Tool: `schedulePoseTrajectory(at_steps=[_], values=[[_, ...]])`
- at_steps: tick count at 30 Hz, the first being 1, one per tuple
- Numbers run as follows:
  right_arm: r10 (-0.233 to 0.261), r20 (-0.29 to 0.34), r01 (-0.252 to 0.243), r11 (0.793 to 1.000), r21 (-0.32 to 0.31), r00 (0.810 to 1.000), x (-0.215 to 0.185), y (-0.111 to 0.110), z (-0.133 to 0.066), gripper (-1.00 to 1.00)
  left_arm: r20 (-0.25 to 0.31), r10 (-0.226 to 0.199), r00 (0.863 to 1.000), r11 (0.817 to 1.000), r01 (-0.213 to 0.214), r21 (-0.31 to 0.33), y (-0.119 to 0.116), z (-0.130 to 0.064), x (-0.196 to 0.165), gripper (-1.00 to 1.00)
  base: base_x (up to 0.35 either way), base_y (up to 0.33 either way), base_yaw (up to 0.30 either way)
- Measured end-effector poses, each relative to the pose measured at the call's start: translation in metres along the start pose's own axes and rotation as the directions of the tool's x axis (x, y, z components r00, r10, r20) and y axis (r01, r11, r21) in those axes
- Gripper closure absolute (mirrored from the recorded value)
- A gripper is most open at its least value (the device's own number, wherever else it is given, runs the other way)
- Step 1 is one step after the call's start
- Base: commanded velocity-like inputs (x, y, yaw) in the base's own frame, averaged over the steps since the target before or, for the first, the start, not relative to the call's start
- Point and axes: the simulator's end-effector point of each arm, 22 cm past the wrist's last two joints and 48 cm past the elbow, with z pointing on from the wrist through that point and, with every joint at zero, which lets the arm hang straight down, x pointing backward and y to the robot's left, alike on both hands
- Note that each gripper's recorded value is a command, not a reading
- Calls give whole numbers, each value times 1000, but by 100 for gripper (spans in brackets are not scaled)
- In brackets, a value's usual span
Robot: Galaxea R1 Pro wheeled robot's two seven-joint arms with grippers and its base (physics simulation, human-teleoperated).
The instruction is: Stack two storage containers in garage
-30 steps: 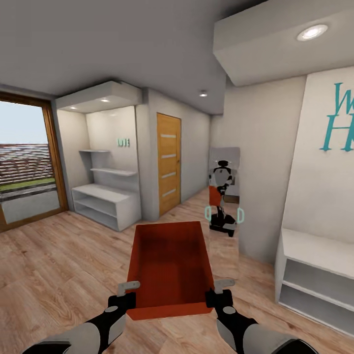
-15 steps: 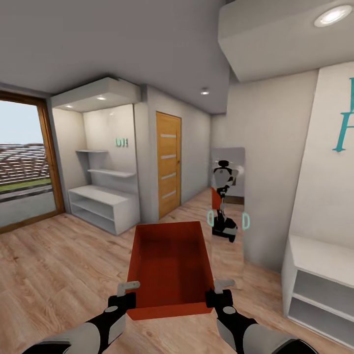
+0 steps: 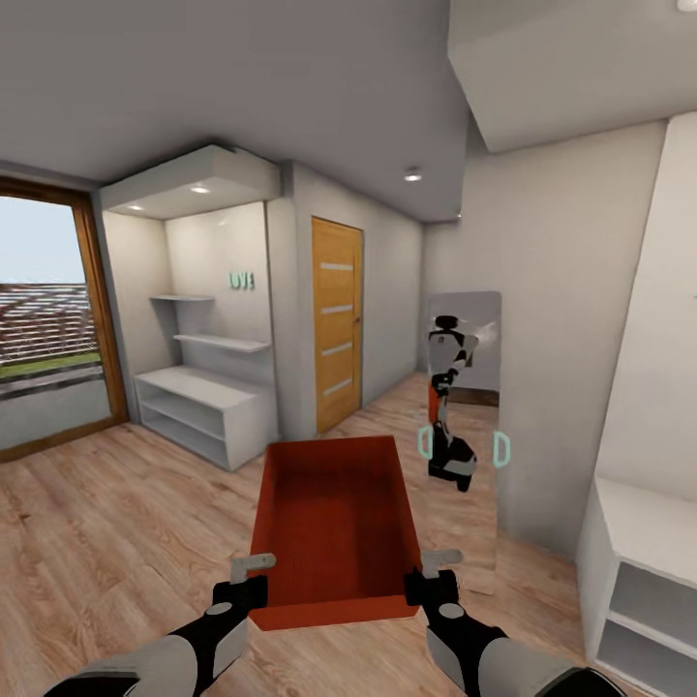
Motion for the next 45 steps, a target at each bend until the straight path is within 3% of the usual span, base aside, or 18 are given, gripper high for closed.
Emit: schedulePoseTrajectory(at_steps=[21,45], values=[[0,0,0,1000,1,1000,0,0,0,100,0,0,1000,1000,0,0,0,0,0,100,323,0,262],[0,0,0,1000,1,1000,0,0,0,100,0,0,1000,1000,0,0,0,0,0,100,323,0,5]])
